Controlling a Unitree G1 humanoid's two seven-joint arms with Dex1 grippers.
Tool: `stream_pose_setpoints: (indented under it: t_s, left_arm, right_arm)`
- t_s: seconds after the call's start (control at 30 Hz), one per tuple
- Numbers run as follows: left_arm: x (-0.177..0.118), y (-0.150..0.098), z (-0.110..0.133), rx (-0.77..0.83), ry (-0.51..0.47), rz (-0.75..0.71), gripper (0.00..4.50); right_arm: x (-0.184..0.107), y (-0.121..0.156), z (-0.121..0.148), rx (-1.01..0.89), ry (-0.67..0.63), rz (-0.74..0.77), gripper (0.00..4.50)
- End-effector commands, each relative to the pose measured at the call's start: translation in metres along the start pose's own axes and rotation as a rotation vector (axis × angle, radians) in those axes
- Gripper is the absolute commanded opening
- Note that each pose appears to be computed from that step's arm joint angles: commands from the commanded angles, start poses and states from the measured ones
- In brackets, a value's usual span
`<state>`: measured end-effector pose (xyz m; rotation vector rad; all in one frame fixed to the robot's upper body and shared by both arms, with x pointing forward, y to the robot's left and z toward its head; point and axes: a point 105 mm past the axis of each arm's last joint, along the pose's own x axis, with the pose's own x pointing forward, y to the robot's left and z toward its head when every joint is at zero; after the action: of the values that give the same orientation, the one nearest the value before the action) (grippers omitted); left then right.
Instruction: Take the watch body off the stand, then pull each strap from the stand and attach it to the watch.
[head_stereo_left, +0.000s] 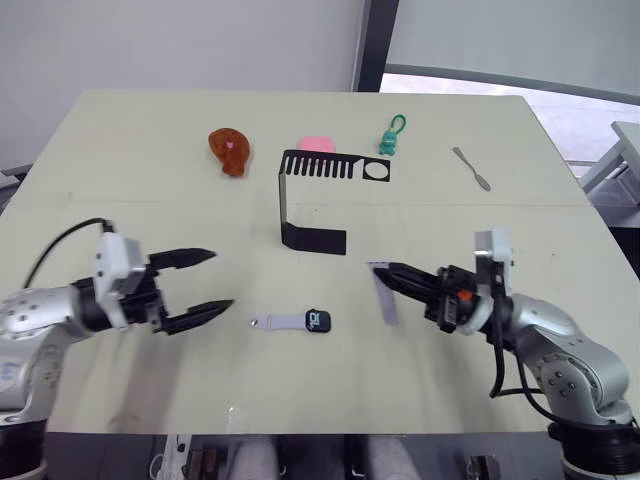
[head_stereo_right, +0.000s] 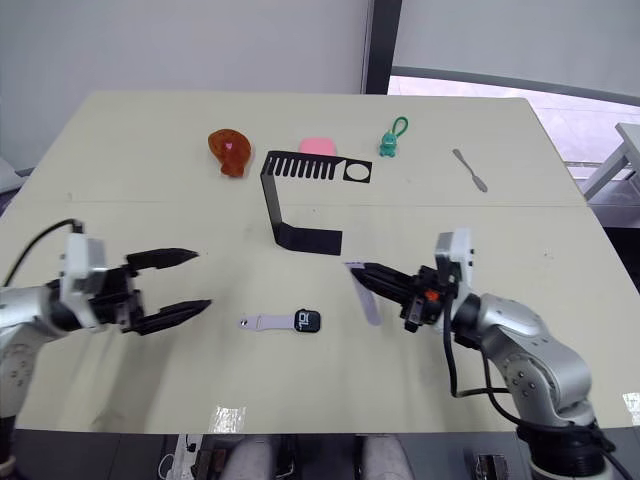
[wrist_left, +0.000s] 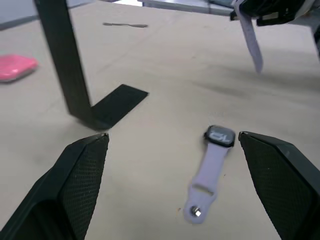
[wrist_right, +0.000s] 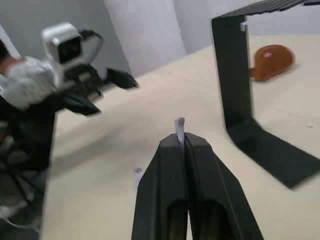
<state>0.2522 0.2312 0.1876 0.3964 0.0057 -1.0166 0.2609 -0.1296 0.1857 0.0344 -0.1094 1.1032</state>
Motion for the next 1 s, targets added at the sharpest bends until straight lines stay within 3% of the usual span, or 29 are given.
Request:
stream_pose_setpoints:
  t_s: [0.03,0.13,0.27,0.43,0.57,0.73,1.0]
  left_arm:
    - [-0.033,0.012,-0.006,0.082,0.076,0.082,4.47]
    - [-0.051,0.014,-0.016,0.062,0.122,0.13,4.47]
    - [-0.047,0.007,-0.021,0.009,0.136,0.113,4.47]
    - [-0.031,0.0,-0.016,-0.006,0.103,0.067,4.47]
    - [-0.007,-0.015,-0.004,-0.069,0.077,-0.051,4.47]
    - [0.038,-0.033,0.011,-0.014,0.106,-0.201,4.47]
    - [0.11,-0.057,-0.003,0.118,0.214,-0.339,4.47]
  right_arm:
    - [-0.025,-0.012,0.006,-0.132,0.023,-0.068,0.0]
    - [-0.052,-0.023,-0.004,-0.17,0.101,-0.132,0.0]
    - [-0.078,-0.034,-0.015,-0.192,0.157,-0.213,0.0]
    - [-0.08,-0.036,-0.015,-0.181,0.138,-0.235,0.0]
    - [-0.072,-0.033,-0.01,-0.184,0.112,-0.2,0.0]
    - [-0.056,-0.023,-0.008,-0.194,0.111,-0.111,0.0]
    - [-0.035,-0.016,-0.016,-0.172,0.108,-0.025,0.0]
